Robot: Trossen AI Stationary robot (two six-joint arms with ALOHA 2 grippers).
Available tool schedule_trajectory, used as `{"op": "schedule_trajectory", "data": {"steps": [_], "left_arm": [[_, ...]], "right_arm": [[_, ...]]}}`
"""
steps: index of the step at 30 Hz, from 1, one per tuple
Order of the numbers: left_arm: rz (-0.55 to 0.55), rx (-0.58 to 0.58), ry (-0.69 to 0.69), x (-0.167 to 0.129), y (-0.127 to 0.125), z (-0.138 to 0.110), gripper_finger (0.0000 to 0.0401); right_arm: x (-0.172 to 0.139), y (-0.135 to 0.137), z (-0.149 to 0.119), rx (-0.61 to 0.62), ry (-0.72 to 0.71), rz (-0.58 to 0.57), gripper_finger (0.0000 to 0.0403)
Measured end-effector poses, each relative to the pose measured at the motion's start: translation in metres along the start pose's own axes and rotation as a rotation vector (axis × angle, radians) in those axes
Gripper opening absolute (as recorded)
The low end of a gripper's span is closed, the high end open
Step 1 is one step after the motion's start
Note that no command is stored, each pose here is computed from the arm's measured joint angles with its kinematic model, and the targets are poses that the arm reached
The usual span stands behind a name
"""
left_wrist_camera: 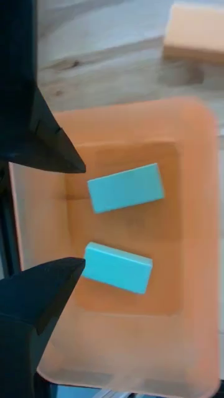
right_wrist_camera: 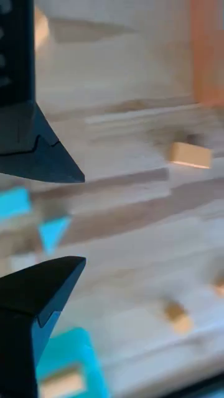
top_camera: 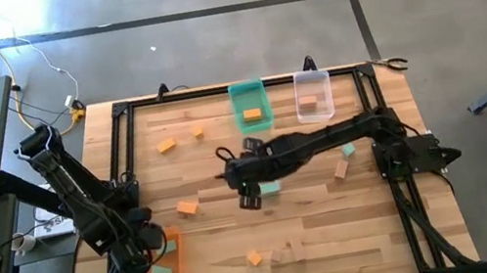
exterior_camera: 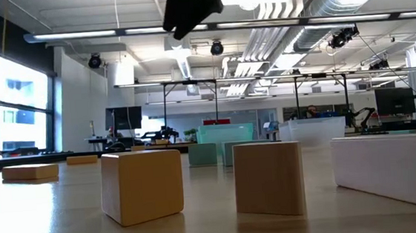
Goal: Sort & place blocks by color
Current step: Put the yellow block into the blue bin
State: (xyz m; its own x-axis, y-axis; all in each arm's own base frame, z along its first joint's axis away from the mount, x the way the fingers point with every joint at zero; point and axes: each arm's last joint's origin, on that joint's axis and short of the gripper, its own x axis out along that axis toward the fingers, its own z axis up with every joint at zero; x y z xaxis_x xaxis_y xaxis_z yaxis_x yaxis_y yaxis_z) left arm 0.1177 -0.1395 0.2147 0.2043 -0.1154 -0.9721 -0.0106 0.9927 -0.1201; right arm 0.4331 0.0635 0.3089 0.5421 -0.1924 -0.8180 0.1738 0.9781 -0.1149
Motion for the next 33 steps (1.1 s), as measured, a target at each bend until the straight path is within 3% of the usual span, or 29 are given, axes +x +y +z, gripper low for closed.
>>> {"op": "schedule_trajectory", "data": {"steps": [10,20,33], "left_arm": [[-0.007,0.009,-0.082,-0.011,0.011,0.005,0.0218],[0.033,-0.038,-0.289,-0.033,0.031,0.008,0.0217],[0.038,-0.169,-0.404,-0.047,0.049,0.010,0.0217]], "right_arm": [[0.010,-0.046,0.027,-0.140,-0.177,-0.057,0.0220],[0.018,-0.109,0.047,-0.237,-0.317,-0.113,0.0250],[0.014,-0.207,0.061,-0.211,-0.588,-0.100,0.0250]]}}
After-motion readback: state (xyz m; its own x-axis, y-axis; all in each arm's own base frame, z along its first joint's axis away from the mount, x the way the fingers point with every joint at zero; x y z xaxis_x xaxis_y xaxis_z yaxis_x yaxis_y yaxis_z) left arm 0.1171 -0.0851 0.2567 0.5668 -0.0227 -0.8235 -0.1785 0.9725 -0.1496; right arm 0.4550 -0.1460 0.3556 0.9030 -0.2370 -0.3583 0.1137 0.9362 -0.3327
